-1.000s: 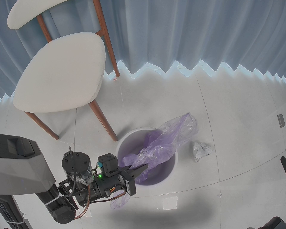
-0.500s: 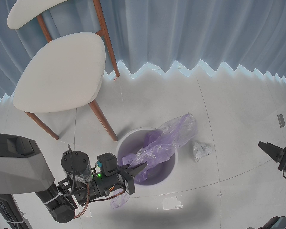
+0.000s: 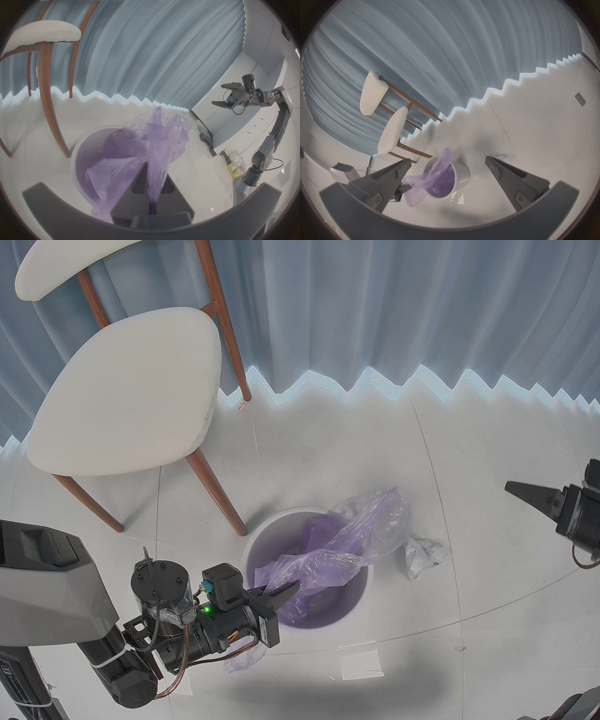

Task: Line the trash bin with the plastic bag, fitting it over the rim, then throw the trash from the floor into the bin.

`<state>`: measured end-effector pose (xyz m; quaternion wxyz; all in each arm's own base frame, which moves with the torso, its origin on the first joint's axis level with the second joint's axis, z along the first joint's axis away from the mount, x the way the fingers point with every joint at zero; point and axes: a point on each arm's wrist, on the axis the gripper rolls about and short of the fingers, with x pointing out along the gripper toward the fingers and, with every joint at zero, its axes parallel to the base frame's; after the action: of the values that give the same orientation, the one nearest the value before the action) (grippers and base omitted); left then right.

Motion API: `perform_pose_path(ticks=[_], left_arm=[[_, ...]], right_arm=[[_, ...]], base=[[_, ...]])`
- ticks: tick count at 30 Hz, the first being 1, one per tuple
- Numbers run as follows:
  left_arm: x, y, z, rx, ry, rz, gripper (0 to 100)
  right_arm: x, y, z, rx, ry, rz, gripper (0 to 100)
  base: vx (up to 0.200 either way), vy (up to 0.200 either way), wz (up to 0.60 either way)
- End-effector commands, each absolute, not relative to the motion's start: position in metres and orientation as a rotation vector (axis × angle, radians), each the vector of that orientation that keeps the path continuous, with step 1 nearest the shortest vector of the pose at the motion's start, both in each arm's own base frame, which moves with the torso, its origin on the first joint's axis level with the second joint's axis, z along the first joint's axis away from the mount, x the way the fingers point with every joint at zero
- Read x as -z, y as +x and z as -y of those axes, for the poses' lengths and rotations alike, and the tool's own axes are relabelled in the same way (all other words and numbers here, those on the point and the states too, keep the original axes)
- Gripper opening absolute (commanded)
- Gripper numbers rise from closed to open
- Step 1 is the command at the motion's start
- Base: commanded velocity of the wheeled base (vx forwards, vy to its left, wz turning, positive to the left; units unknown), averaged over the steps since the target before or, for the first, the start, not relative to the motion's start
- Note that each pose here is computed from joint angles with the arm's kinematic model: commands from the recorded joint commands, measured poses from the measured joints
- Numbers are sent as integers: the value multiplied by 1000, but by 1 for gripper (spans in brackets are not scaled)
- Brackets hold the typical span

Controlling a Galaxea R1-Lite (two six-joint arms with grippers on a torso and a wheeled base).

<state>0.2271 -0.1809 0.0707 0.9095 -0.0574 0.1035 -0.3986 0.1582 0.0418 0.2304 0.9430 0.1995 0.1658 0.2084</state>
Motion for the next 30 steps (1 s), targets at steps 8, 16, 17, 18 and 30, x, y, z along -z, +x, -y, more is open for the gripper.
perform_pose_path(ticks=[8,16,17,18,30], left_arm=[[-61,228,183,766,-111,-243,0],[-57,224,185,767,-102,-259,0],[-57,224,185,769,-100,-260,0],[-57,224,185,767,-100,-261,0],[-55,223,187,776,-96,-266,0]], right_arm=[[-218,186,-61,-461,414,-430,100],[-220,188,-60,-467,428,-382,100],[-217,189,-60,-463,427,-390,100],[-217,190,-60,-463,425,-391,100],[-205,198,-79,-511,512,-453,100]], base=[[0,0,0],[0,0,0],[0,0,0],[0,0,0],[0,0,0]])
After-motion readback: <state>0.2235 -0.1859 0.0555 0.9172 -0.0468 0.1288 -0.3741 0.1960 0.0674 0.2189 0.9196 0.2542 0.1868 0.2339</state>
